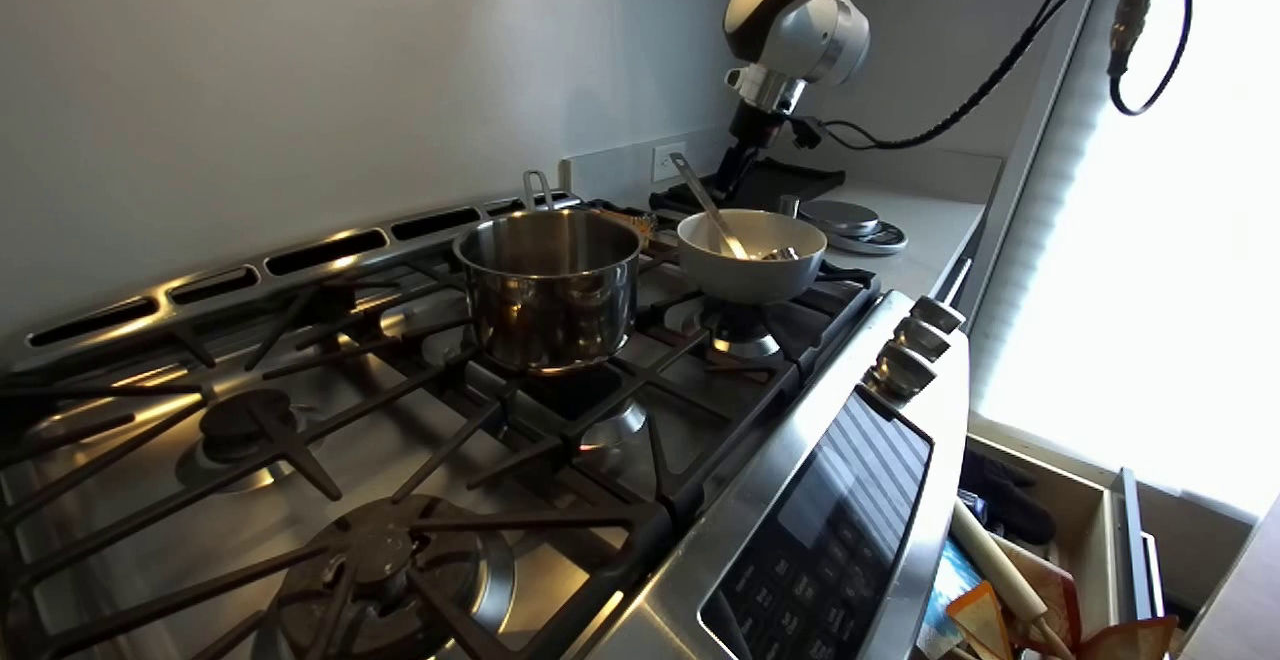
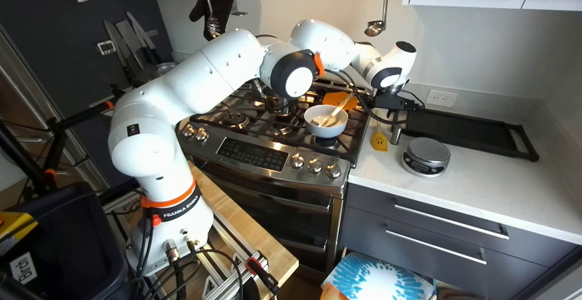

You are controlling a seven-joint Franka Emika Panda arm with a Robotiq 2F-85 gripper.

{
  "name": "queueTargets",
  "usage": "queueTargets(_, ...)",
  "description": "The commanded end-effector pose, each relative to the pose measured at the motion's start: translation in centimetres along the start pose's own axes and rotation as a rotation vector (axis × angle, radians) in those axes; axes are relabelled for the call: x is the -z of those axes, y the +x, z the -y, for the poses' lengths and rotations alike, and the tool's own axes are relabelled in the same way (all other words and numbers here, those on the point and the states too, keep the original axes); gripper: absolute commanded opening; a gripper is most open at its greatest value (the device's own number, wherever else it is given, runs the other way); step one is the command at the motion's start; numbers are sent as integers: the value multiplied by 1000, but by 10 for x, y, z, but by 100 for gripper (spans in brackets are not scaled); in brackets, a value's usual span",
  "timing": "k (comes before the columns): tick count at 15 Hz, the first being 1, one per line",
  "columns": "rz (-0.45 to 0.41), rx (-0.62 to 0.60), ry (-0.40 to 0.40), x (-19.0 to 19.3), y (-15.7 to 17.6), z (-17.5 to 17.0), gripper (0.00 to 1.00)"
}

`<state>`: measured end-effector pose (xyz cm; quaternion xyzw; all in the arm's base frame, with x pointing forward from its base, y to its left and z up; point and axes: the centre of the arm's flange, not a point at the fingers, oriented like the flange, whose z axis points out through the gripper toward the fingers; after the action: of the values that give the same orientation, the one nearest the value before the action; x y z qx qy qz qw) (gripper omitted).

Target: Pick up the spatula and put it in the silver pot

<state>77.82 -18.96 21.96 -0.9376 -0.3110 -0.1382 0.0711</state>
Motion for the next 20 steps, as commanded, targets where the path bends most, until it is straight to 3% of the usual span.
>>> queueTargets(1, 30, -9, -23, -30, 6, -15, 87)
queueTargets(4, 14, -31, -21, -35, 8, -19, 72)
queueTargets(6, 2, -57, -23, -33, 11, -23, 79)
queueTargets(10, 23, -64, -55, -39, 9, -27, 74)
queueTargets(13, 59, -63, -70, -49, 4, -28, 60)
queueTargets(14, 67, -62, -74, -52, 3, -28, 46)
queueTargets(17, 76, -60, -76, -55, 2, -28, 19)
queueTargets(19, 69, -59, -75, -51, 3, -26, 2)
queueTargets(20, 60, -60, -74, -46, 3, -25, 0)
